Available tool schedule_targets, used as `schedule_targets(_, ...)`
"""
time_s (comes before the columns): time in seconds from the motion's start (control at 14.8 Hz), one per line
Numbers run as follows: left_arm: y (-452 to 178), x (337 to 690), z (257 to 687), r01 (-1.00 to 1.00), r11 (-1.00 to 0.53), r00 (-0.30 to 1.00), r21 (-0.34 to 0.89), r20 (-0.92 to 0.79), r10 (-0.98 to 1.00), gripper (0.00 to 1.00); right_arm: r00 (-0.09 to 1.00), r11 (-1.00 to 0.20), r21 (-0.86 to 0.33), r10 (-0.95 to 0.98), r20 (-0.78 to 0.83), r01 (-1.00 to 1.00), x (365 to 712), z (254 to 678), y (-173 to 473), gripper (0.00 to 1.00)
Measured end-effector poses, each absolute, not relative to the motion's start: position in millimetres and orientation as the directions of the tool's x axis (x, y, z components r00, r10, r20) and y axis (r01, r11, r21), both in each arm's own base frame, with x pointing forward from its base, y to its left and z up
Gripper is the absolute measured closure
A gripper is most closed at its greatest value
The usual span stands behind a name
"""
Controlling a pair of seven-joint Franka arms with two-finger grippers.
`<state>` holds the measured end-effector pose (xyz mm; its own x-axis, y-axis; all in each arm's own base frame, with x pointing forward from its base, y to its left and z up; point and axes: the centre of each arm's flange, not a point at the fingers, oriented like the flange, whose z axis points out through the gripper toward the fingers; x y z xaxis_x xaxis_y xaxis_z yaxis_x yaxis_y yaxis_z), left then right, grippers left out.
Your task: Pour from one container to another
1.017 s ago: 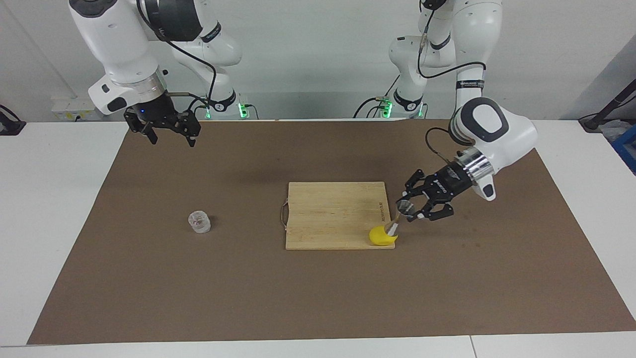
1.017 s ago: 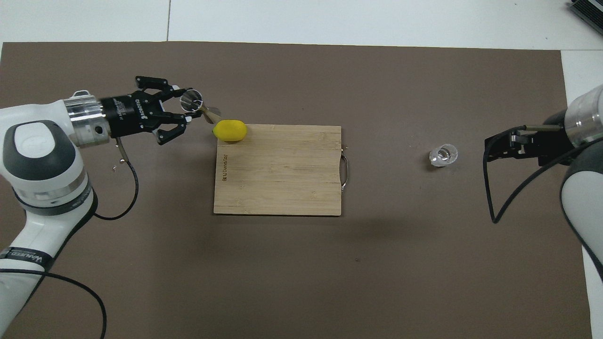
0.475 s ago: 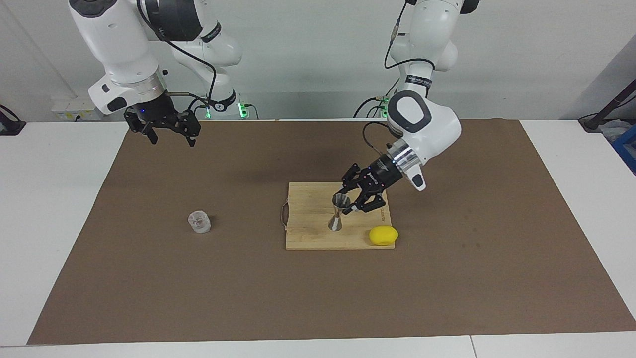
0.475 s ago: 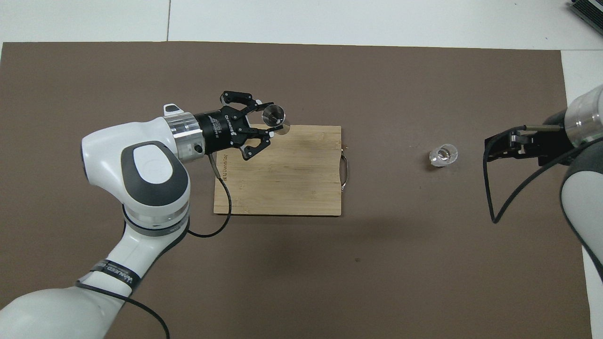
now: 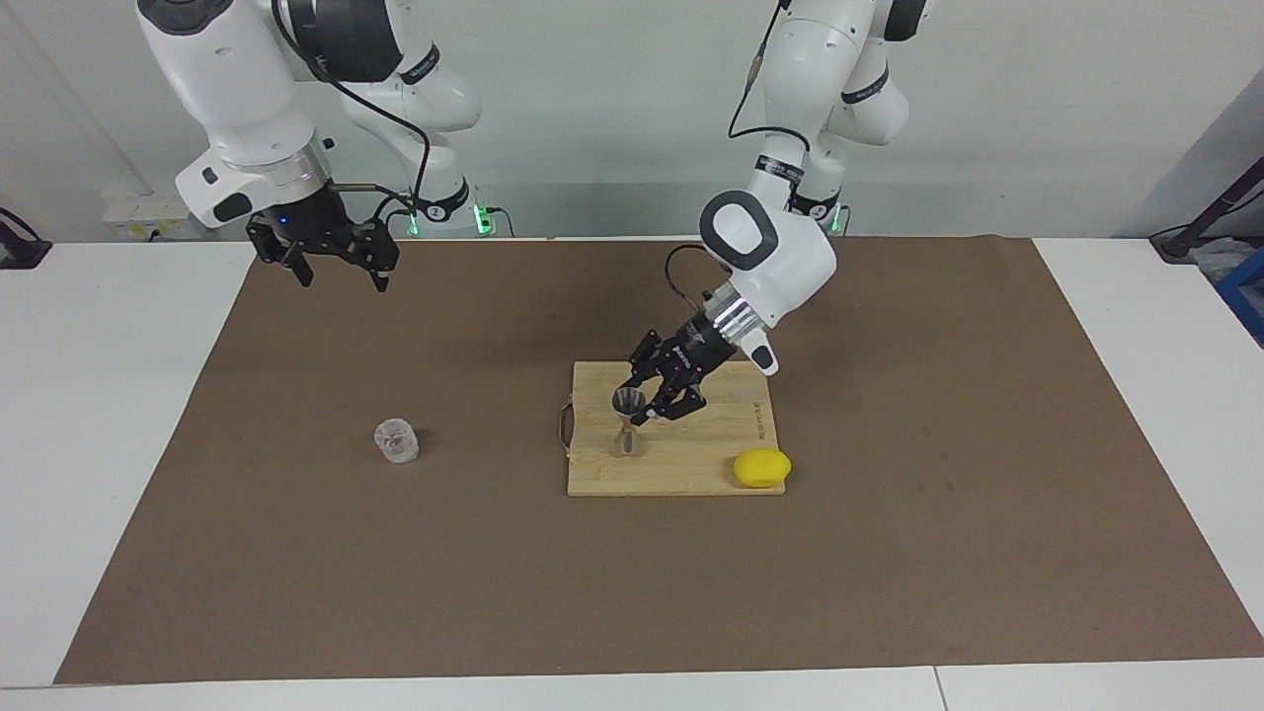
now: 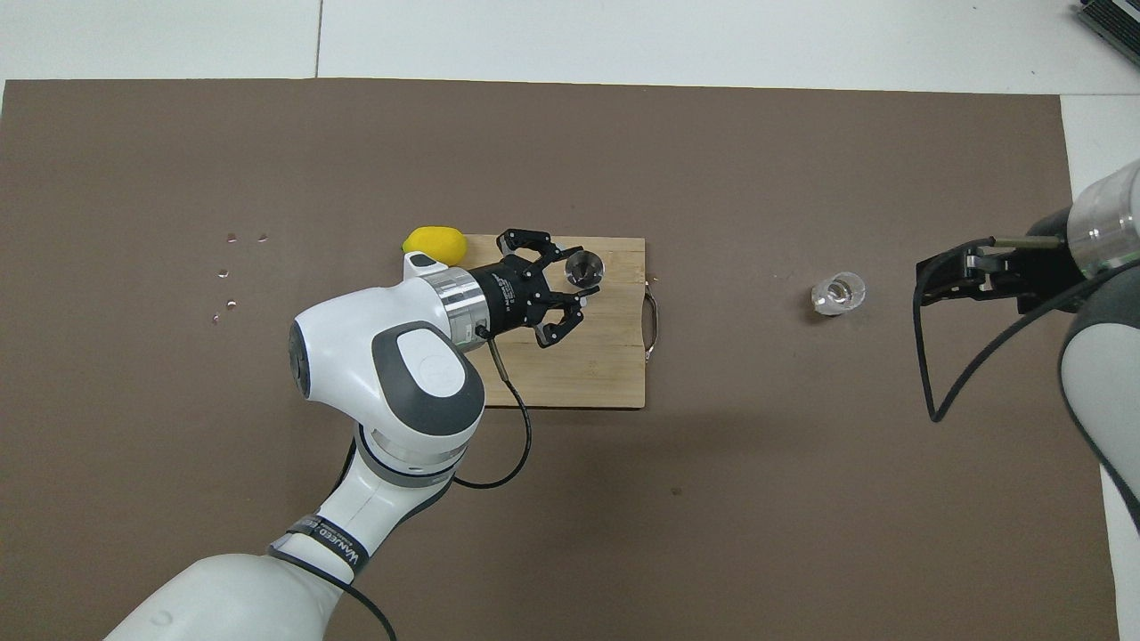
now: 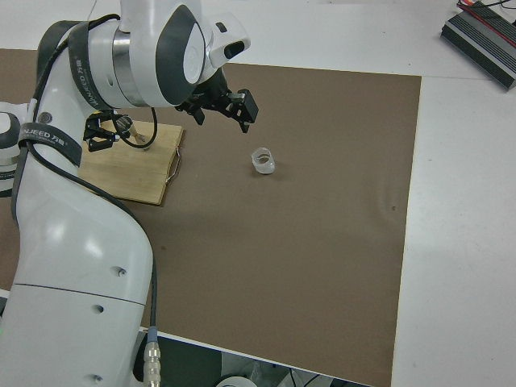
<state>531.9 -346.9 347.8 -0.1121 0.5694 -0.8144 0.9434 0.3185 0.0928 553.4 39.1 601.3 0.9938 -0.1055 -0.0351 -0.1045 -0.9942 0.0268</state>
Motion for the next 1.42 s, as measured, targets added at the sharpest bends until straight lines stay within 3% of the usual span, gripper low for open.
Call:
schedule_targets(0.54,-351,529,341,0.945,0.314,-0.115,0.09,-0.808,0.578,0.5,0.993,-0.993,0.027,-0.113,-0.035,-0.112,554,601,35,0.0)
schedule_targets(0.61,-350,530,341,0.944,0.318,-0.116,0.093,-0.807,0.579,0.43,0.992,-0.993,0.027,-0.12,-0.035,-0.119,554,601,31,0.0)
schedule_targets(0.75,-350,530,341,0.942,0.322,-0.116,0.096,-0.805,0.581,0.39,0.989,-0.989,0.027,-0.143,-0.038,-0.142,554,601,18,0.0)
schedule_targets(1.02,-351,530,346,0.943,0.319,-0.11,0.099,-0.81,0.576,0.0,0.972,-0.972,0.021,-0.234,-0.002,-0.234,558,603,2,0.0)
schedule_targets(1.22,-353,524,367,0.952,0.294,-0.09,0.089,-0.834,0.544,0.0,0.89,-0.891,0.004,-0.455,-0.021,-0.455,563,594,2,0.01)
schedule_targets(1.42,-341,515,389,0.966,0.245,-0.056,0.088,-0.849,0.526,0.0,0.719,-0.715,-0.076,-0.69,-0.086,-0.695,577,577,-14,0.0)
